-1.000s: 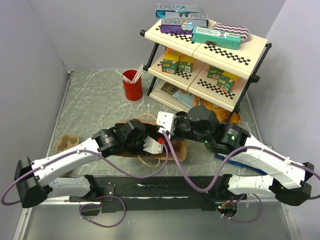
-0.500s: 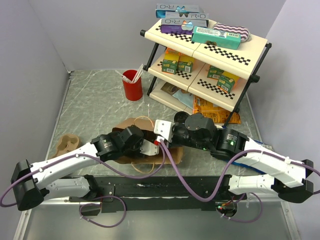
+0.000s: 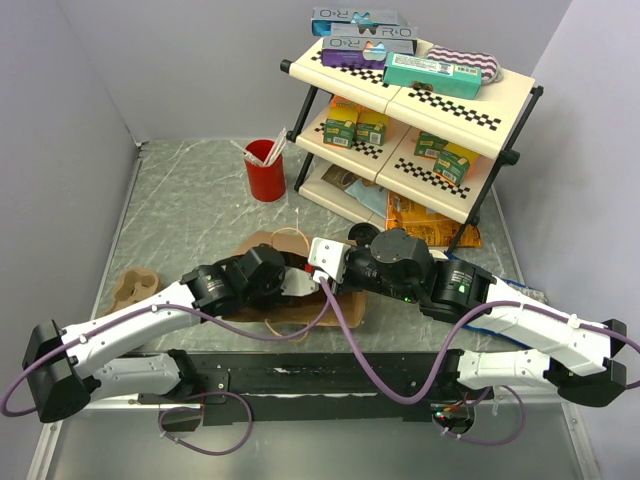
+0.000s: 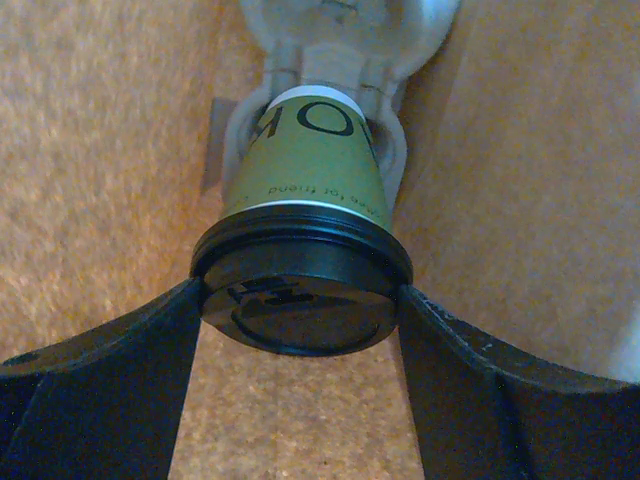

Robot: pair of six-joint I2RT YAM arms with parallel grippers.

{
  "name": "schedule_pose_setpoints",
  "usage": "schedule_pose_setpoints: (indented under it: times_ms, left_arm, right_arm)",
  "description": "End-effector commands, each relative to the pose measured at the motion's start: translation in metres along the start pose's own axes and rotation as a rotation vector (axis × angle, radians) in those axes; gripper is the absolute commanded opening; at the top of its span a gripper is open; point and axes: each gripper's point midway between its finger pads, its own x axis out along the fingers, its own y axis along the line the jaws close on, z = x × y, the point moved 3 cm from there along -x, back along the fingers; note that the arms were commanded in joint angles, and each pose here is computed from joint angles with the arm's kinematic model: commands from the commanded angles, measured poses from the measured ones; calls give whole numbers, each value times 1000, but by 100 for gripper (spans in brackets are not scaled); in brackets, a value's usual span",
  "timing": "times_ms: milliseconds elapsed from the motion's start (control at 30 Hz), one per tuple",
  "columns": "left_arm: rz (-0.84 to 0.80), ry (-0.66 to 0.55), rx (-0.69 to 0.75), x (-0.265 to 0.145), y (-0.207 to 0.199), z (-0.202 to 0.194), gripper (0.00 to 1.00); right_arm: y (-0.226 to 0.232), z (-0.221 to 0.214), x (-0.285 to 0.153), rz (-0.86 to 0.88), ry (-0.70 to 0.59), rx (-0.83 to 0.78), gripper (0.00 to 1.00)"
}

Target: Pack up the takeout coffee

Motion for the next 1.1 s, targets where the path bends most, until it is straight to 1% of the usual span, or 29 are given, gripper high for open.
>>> schedule_pose_setpoints:
  times_ms: [0,367,733,867,1067]
  left_arm:
    - [59,-21,-100,-6,20,10,1]
    - [93,-13,-92,-5,29,11,1]
    - [54,-15,-104,-20,30,10,1]
    - [59,20,-83,-15,27,3,1]
    - [88,40,-38,-9,29,-1,1]
  right_arm:
    - [-6,9,-7,-34,-54,18,0]
    - [-7,10,-7,-31,-63,25,0]
    - [-7,8,-7,-30,-62,36,0]
    - [-6,7,-7,-24,-65,40,0]
    - [-4,7,-7,-17,-63,45,0]
